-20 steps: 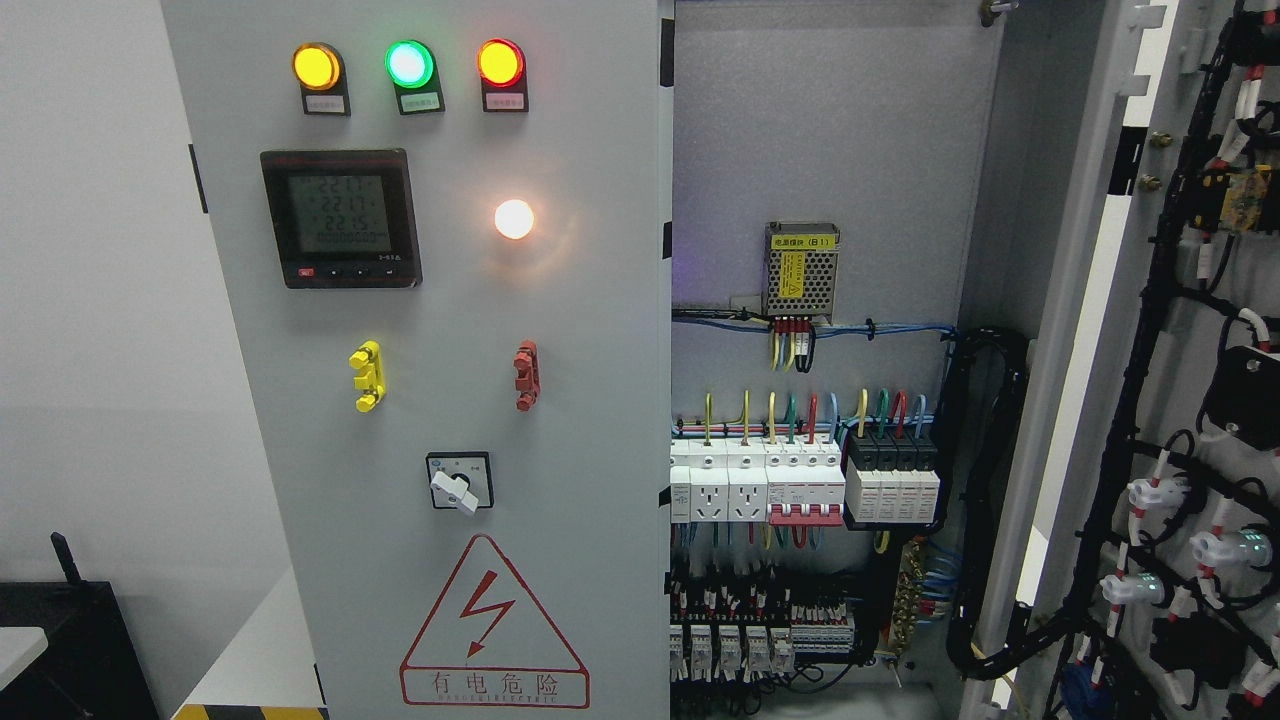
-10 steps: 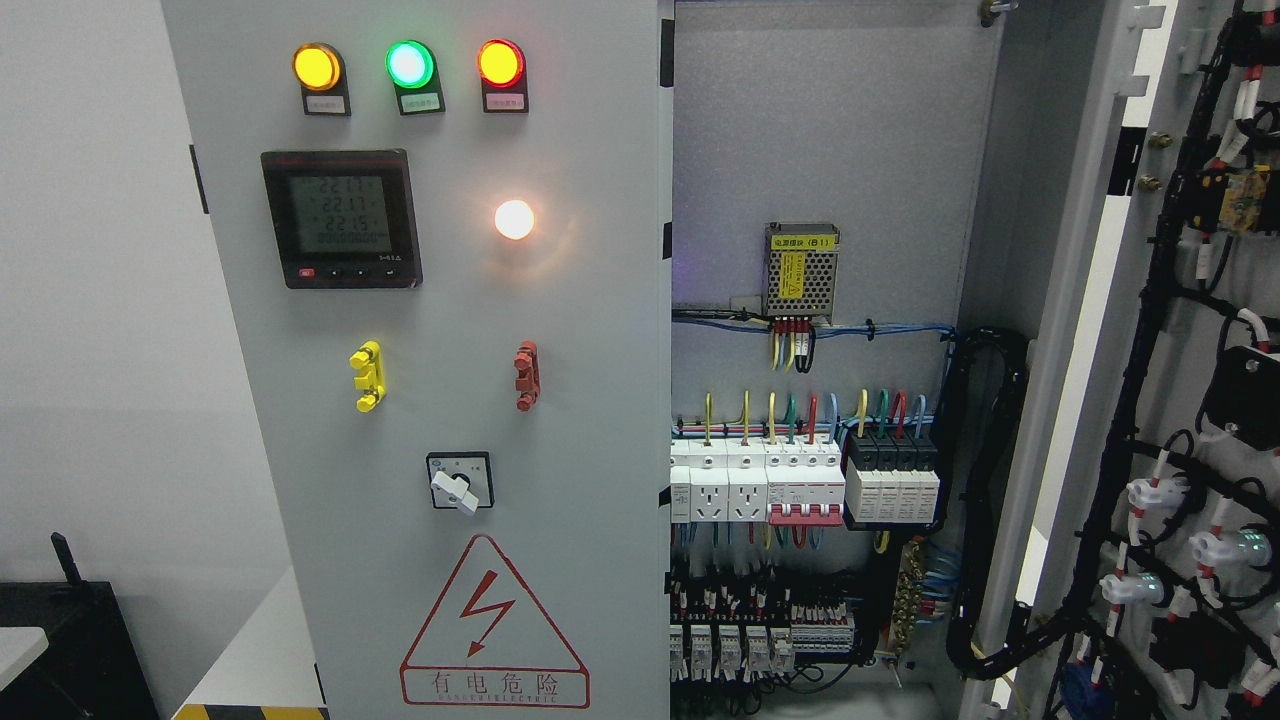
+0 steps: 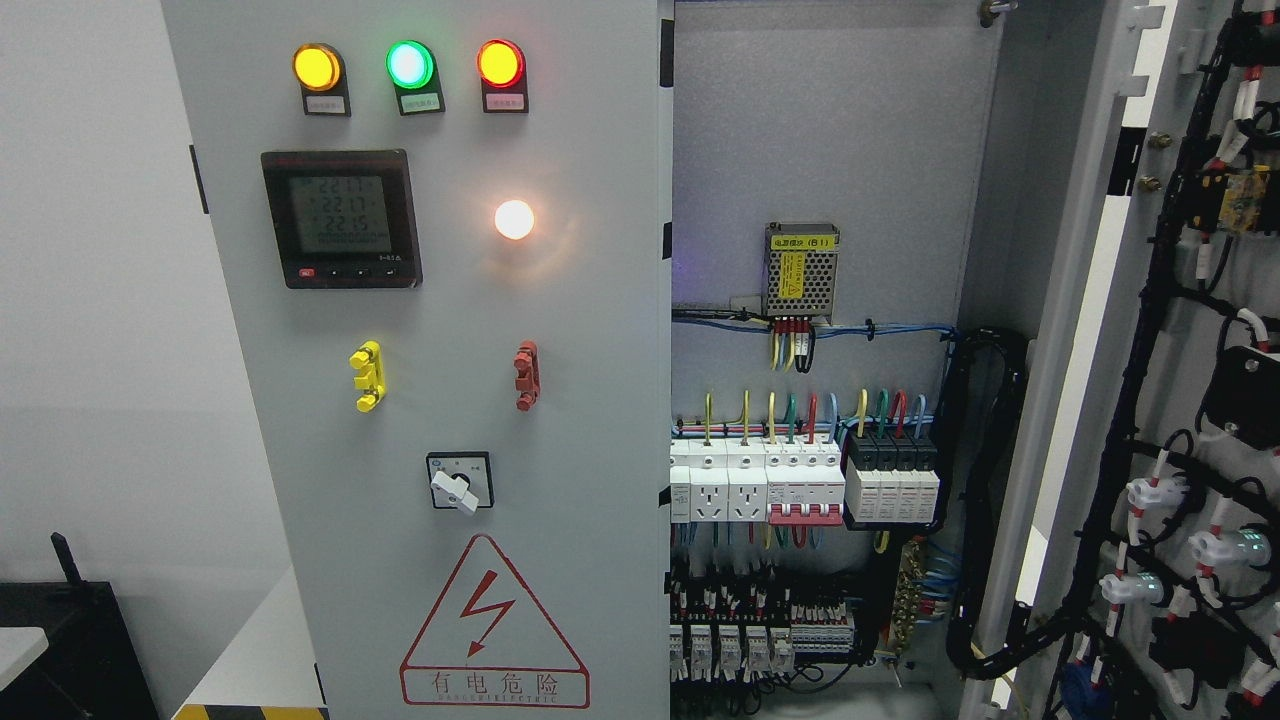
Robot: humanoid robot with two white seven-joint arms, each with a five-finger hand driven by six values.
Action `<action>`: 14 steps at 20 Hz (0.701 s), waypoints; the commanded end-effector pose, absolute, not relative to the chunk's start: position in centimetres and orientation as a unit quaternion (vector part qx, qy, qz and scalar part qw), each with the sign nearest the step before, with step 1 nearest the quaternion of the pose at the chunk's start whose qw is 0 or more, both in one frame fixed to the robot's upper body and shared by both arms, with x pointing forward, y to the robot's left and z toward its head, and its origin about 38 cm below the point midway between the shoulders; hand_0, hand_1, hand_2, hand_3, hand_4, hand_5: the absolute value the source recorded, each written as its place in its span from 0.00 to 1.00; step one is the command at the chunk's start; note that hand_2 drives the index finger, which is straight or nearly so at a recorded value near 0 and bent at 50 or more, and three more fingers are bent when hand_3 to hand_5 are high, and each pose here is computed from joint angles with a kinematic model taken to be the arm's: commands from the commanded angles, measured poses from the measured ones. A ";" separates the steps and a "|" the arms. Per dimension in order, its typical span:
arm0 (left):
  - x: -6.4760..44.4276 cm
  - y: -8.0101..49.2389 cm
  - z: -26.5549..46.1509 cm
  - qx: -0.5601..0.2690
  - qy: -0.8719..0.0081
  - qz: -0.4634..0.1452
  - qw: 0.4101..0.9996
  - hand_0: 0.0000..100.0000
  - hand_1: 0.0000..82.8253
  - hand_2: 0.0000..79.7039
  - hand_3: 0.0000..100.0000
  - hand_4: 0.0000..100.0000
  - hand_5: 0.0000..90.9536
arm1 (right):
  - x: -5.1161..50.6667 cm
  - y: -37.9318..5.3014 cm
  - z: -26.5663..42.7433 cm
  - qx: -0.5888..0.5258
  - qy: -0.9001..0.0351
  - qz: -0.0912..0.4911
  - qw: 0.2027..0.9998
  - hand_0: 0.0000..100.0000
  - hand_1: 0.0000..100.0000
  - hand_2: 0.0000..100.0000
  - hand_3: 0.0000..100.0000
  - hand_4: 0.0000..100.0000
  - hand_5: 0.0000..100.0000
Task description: Open door with both hands
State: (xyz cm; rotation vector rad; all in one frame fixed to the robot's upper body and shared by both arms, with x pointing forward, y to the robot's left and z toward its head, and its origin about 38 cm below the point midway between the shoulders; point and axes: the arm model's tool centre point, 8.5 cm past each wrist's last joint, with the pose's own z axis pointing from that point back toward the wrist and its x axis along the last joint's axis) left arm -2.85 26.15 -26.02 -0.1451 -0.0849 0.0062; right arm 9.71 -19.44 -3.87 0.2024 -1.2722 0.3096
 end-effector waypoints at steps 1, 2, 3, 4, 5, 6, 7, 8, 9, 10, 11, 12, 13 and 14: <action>-2.9 24.0 -26.1 -0.089 -0.042 0.006 0.995 0.00 0.00 0.00 0.00 0.00 0.00 | 11.8 -18.4 3.3 0.124 -0.682 0.164 0.701 0.38 0.00 0.00 0.00 0.00 0.00; -2.9 24.0 -26.1 -0.090 -0.042 0.006 0.995 0.00 0.00 0.00 0.00 0.00 0.00 | 12.3 -18.3 3.9 0.125 -0.691 0.164 0.692 0.38 0.00 0.00 0.00 0.00 0.00; -2.9 24.0 -26.1 -0.090 -0.042 0.006 0.995 0.00 0.00 0.00 0.00 0.00 0.00 | 12.8 -18.1 4.5 0.126 -0.702 0.163 0.682 0.38 0.00 0.00 0.00 0.00 0.00; -2.9 24.0 -26.1 -0.090 -0.042 0.006 0.995 0.00 0.00 0.00 0.00 0.00 0.00 | 13.7 -18.1 5.1 0.125 -0.715 0.163 0.668 0.38 0.00 0.00 0.00 0.00 0.00; -2.9 24.0 -26.1 -0.090 -0.042 0.006 0.995 0.00 0.00 0.00 0.00 0.00 0.00 | 14.5 -17.9 5.8 0.125 -0.728 0.161 0.654 0.38 0.00 0.00 0.00 0.00 0.00; -2.9 24.0 -26.1 -0.089 -0.042 0.006 0.995 0.00 0.00 0.00 0.00 0.00 0.00 | 15.3 -17.9 6.4 0.123 -0.742 0.161 0.640 0.38 0.00 0.00 0.00 0.00 0.00; -2.9 24.0 -26.1 -0.090 -0.042 0.006 0.995 0.00 0.00 0.00 0.00 0.00 0.00 | 16.3 -17.9 7.1 0.121 -0.758 0.160 0.621 0.38 0.00 0.00 0.00 0.00 0.00; -2.9 24.0 -26.1 -0.090 -0.042 0.006 0.995 0.00 0.00 0.00 0.00 0.00 0.00 | 17.1 -18.0 7.6 0.119 -0.768 0.161 0.608 0.38 0.00 0.00 0.00 0.00 0.00; -2.9 24.0 -26.1 -0.089 -0.042 0.006 0.995 0.00 0.00 0.00 0.00 0.00 0.00 | 17.8 -17.9 8.1 0.117 -0.777 0.161 0.597 0.38 0.00 0.00 0.00 0.00 0.00; -2.9 24.0 -26.1 -0.089 -0.042 0.006 0.995 0.00 0.00 0.00 0.00 0.00 0.00 | 18.4 -17.8 8.5 0.116 -0.783 0.160 0.590 0.38 0.00 0.00 0.00 0.00 0.00; -2.9 24.0 -26.1 -0.090 -0.042 0.006 0.995 0.00 0.00 0.00 0.00 0.00 0.00 | 19.1 -17.6 8.8 0.115 -0.787 0.157 0.585 0.38 0.00 0.00 0.00 0.00 0.00; -2.9 24.0 -26.1 -0.090 -0.042 0.006 0.995 0.00 0.00 0.00 0.00 0.00 0.00 | 19.5 -17.5 9.0 0.115 -0.790 0.156 0.582 0.38 0.00 0.00 0.00 0.00 0.00; -2.9 24.0 -26.1 -0.090 -0.042 0.006 0.995 0.00 0.00 0.00 0.00 0.00 0.00 | 20.0 -17.4 9.2 0.116 -0.792 0.158 0.578 0.38 0.00 0.00 0.00 0.00 0.00; -2.9 24.0 -26.1 -0.090 -0.042 0.006 0.995 0.00 0.00 0.00 0.00 0.00 0.00 | 20.5 -17.2 9.4 0.117 -0.796 0.161 0.571 0.38 0.00 0.00 0.00 0.00 0.00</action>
